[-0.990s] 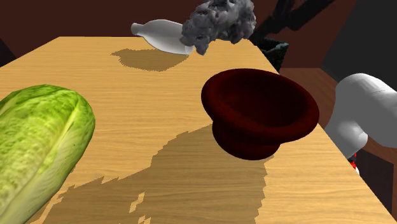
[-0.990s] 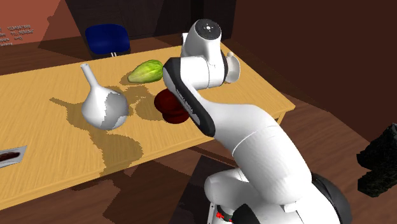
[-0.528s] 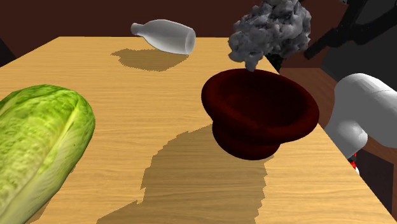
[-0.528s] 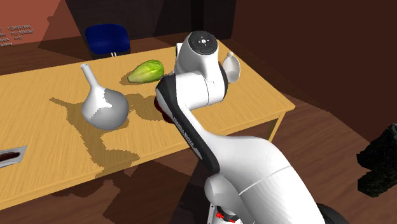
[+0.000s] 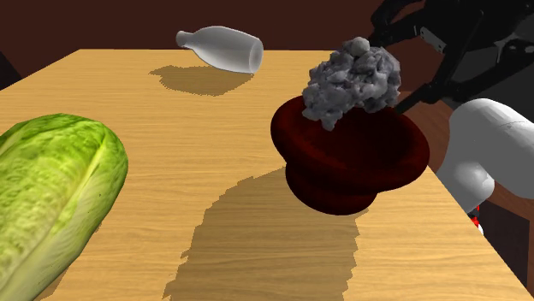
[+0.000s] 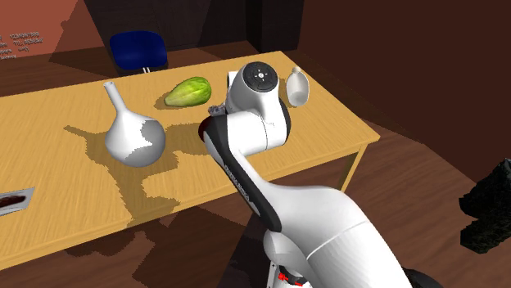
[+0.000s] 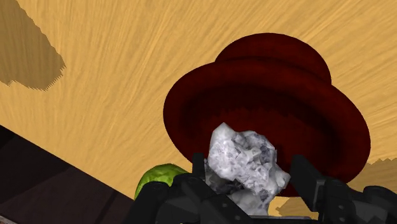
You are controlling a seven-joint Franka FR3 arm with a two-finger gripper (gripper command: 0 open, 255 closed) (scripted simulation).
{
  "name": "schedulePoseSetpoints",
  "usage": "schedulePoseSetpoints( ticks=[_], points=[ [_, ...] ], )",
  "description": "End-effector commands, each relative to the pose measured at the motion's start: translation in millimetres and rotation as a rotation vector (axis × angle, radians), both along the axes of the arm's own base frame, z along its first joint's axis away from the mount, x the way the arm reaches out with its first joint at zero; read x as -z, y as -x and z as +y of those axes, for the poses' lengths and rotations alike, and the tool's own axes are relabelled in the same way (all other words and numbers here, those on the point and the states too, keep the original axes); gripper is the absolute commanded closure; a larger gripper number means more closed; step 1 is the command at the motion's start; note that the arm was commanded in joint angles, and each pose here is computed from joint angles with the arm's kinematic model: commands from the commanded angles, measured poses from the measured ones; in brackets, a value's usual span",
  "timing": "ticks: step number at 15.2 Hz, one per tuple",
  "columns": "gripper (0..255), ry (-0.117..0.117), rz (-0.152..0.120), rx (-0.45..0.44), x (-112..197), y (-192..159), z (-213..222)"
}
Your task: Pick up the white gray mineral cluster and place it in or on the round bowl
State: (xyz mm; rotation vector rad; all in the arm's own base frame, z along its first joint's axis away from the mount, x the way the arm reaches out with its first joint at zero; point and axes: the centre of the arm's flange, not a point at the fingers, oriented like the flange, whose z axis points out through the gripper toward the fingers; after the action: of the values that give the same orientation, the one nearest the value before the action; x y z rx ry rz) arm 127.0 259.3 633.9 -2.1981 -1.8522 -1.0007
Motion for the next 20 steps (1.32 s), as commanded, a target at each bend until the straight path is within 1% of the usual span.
schedulePoseSetpoints(
  ticks=[1,2,10,11,16,20],
  points=[
    [255,-0.001,-0.001,0.000,12,0,-1],
    [255,-0.001,-0.001,0.000,19,0,-1],
    [255,-0.001,-0.001,0.000,19,0,-1],
    [0,-0.001,-0.001,0.000,19,0,-1],
    [0,-0.001,-0.001,0.000,19,0,-1],
    [0,-0.001,-0.001,0.000,-20,21,-25]
  ],
)
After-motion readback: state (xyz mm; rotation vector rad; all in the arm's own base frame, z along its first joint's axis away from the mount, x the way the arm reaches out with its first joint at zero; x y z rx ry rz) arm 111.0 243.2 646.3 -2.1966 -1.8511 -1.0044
